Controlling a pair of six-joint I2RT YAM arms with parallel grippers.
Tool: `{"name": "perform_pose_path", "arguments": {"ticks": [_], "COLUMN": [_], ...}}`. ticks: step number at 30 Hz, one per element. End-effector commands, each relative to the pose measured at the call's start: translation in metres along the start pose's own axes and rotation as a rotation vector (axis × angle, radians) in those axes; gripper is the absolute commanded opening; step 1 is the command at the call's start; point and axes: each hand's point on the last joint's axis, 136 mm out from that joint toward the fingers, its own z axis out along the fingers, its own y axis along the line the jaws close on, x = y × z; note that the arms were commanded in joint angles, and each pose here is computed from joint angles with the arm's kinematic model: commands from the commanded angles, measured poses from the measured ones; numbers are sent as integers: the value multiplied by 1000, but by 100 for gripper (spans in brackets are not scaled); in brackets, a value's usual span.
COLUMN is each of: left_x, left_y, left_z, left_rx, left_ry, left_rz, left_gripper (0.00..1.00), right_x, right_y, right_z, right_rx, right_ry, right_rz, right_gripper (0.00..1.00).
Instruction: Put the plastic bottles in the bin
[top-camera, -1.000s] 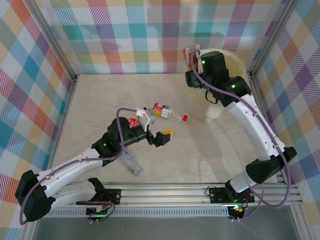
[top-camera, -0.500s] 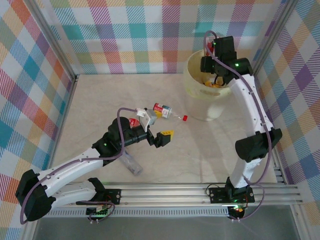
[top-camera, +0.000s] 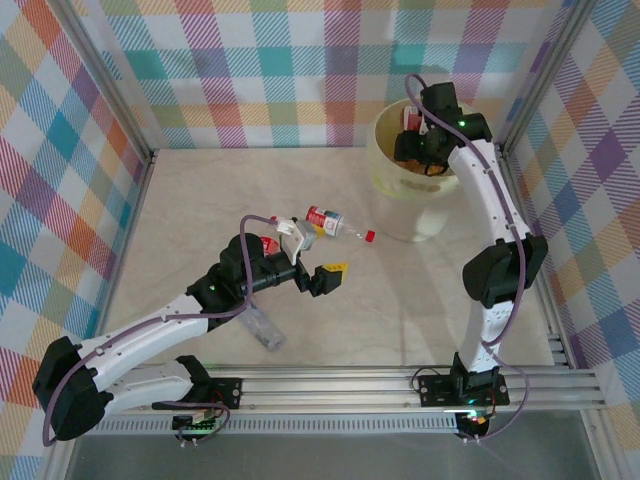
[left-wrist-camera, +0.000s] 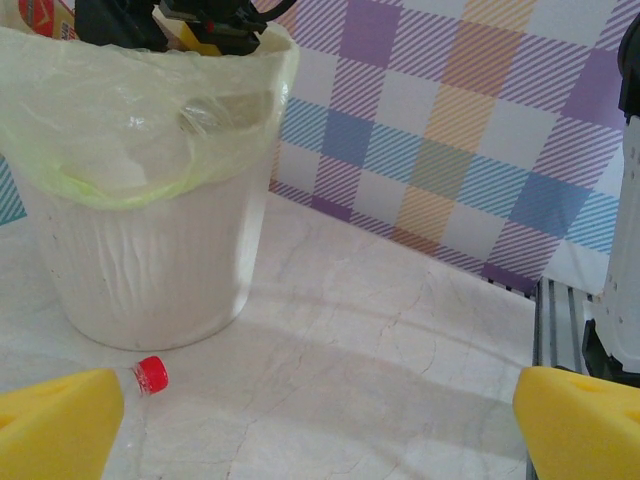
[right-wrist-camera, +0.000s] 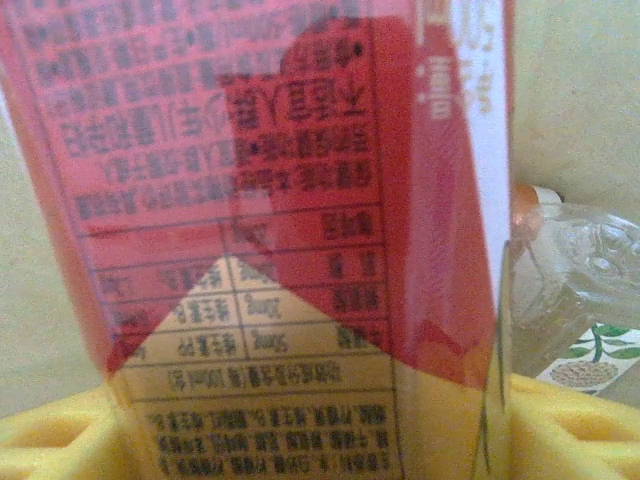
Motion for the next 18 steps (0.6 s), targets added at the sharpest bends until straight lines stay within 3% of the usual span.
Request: {"name": "perform_pose_path", "arguments": {"ticks": [1, 6, 18], "left_x": [-3, -3, -7], "left_y": [-1, -1, 1], "left_z": [0, 0, -4], "left_rx": [13, 12, -7], "left_ry": [-2, -2, -9], "left_rz": [16, 18, 43], "left_gripper": [100, 100, 100], "right_x": [-4, -12, -4], "right_y": [2, 0, 9], "right_z": [-12, -32, -110], "right_rx": [-29, -28, -80], "right_ry": [-8, -52, -240], "right_rz": [22, 33, -50], "right_gripper": [81, 87, 88]}}
